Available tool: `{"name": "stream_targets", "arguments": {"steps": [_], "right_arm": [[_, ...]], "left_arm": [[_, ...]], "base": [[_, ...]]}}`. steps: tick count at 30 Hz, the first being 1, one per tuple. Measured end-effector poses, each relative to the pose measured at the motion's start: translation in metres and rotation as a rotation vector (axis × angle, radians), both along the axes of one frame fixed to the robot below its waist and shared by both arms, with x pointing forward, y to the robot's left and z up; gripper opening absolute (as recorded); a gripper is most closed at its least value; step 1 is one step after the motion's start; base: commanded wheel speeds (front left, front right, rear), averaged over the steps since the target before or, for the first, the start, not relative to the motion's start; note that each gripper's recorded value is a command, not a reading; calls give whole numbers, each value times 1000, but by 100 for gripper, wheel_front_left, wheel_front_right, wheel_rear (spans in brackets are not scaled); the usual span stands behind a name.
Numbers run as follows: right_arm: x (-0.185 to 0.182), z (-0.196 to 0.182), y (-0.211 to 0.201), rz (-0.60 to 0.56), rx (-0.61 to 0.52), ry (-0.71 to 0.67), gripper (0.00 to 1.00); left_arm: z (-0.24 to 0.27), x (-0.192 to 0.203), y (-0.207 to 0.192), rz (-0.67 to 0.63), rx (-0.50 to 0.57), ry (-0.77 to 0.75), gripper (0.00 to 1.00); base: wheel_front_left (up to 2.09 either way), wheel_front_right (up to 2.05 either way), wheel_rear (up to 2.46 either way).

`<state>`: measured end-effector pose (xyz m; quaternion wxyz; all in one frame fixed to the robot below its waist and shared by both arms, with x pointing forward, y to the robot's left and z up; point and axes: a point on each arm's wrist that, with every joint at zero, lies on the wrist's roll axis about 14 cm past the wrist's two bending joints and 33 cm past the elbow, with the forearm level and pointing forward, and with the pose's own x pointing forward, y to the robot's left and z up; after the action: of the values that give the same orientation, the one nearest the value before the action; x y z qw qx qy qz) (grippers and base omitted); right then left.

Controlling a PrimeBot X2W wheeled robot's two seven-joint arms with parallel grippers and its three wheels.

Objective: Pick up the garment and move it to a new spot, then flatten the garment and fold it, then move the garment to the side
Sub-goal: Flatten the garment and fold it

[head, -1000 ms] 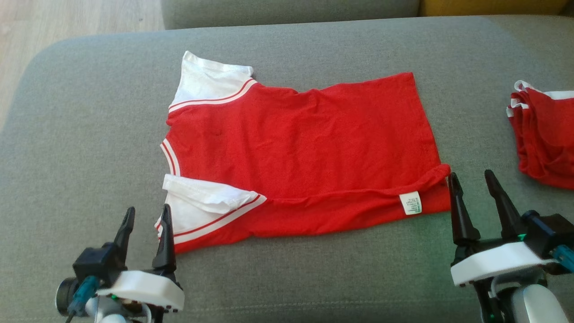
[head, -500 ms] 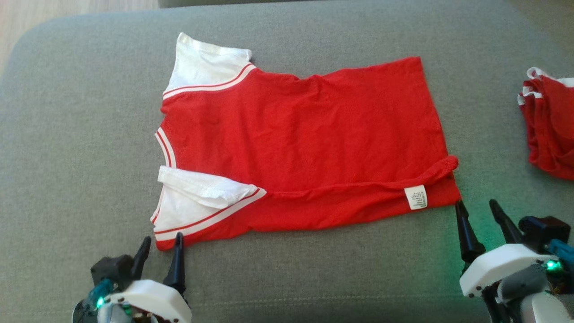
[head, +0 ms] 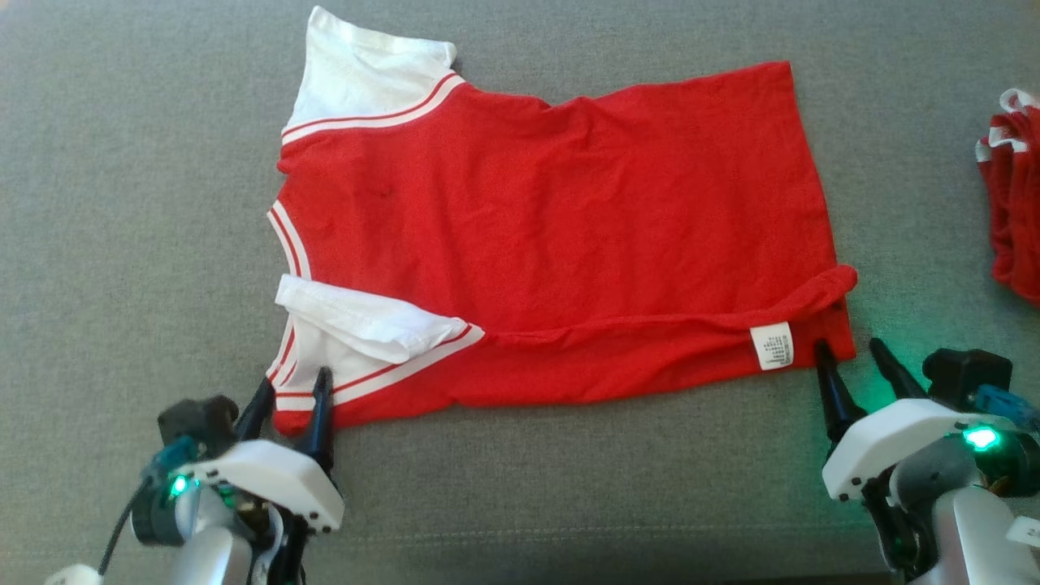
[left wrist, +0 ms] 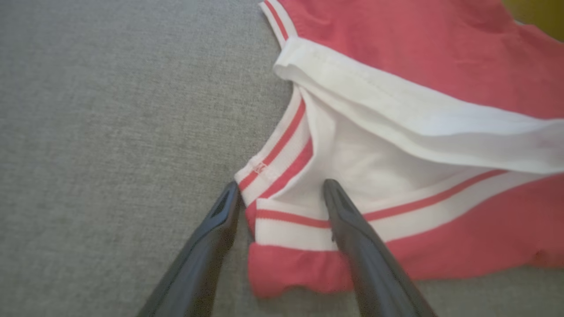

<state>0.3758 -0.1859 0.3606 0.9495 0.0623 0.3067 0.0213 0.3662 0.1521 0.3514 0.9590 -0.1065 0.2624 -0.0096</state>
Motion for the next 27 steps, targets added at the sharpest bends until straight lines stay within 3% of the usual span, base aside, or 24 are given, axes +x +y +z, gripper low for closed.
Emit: {"name": "stream_targets", "arguments": {"steps": [1,2,15,27], "right_arm": [[0,-3,0,0,2,14,0],[0,-4,1,-2,7,16,0],[-4,8,4,-34,73,-21,0],[-56,15,-8,-92,91,29,0]], "left_arm": [[0,2,-1,-4,-4,3,39],[-1,4,0,-7,-6,7,0],[16,8,1,-23,-5,-50,0],[39,-17,7,-4,-5,-62,0]], "base": [[0,0,0],[0,0,0],[0,0,0],[0,0,0]]}}
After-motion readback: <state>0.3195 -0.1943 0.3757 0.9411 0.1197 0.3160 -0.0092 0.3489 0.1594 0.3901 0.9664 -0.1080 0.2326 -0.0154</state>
